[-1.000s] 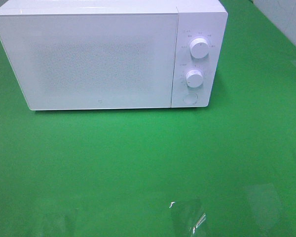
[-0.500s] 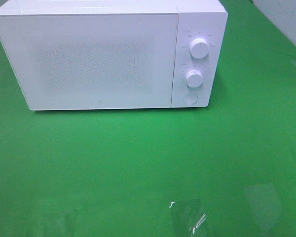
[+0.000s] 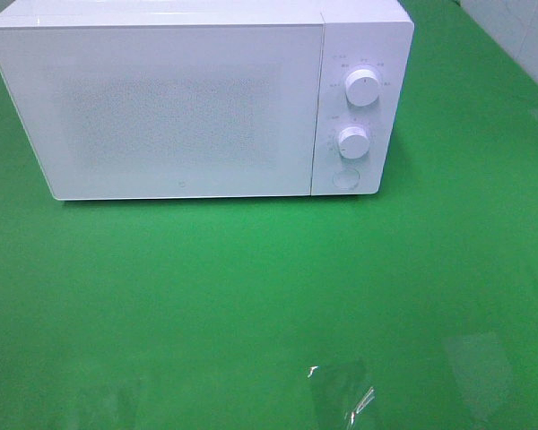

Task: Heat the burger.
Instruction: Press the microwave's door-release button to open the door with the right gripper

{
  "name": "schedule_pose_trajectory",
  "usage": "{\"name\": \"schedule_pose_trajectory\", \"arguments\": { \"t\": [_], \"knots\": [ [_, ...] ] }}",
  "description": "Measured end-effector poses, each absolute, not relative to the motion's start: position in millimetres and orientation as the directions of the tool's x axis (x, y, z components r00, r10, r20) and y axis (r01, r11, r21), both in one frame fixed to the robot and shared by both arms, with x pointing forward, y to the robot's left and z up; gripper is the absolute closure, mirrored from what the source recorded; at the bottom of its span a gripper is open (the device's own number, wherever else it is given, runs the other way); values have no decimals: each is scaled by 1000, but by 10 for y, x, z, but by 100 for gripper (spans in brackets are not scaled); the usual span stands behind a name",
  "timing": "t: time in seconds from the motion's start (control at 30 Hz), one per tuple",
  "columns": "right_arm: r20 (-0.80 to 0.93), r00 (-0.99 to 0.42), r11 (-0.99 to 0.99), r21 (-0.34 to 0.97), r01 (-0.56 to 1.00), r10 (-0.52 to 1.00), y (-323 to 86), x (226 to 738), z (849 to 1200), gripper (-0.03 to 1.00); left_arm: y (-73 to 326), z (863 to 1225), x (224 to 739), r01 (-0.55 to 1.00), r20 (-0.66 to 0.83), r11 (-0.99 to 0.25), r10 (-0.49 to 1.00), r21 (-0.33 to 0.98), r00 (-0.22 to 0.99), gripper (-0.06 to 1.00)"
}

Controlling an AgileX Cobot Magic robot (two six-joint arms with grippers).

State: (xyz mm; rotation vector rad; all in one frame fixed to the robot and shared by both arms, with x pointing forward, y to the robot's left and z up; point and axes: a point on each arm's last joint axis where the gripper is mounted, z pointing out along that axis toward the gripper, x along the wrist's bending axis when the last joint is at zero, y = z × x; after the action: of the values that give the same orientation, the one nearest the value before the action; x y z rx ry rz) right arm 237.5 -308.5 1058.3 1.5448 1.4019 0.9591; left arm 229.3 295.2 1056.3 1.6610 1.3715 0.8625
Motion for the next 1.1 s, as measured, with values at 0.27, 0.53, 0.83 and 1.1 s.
{"name": "schedule_pose_trajectory", "arguments": {
  "t": [0.27,0.53,0.83,1.1],
  "knots": [
    [11,90,-43,928,371,996,-3085,2375,10583,23,2952,10563,2293,439,15,-94,984,893,180,-5],
    [18,79,-41,951,305,997,-3076,2413,10781,23,2952,10563,2293,439,15,-94,984,893,180,-5],
    [-17,50,4,971,239,999,-3052,2722,10938,20,2952,10563,2293,439,15,-94,984,893,180,-5],
    [-22,35,15,977,212,999,-3032,2955,11007,20,2952,10563,2293,439,15,-94,984,893,180,-5]
  ]
}}
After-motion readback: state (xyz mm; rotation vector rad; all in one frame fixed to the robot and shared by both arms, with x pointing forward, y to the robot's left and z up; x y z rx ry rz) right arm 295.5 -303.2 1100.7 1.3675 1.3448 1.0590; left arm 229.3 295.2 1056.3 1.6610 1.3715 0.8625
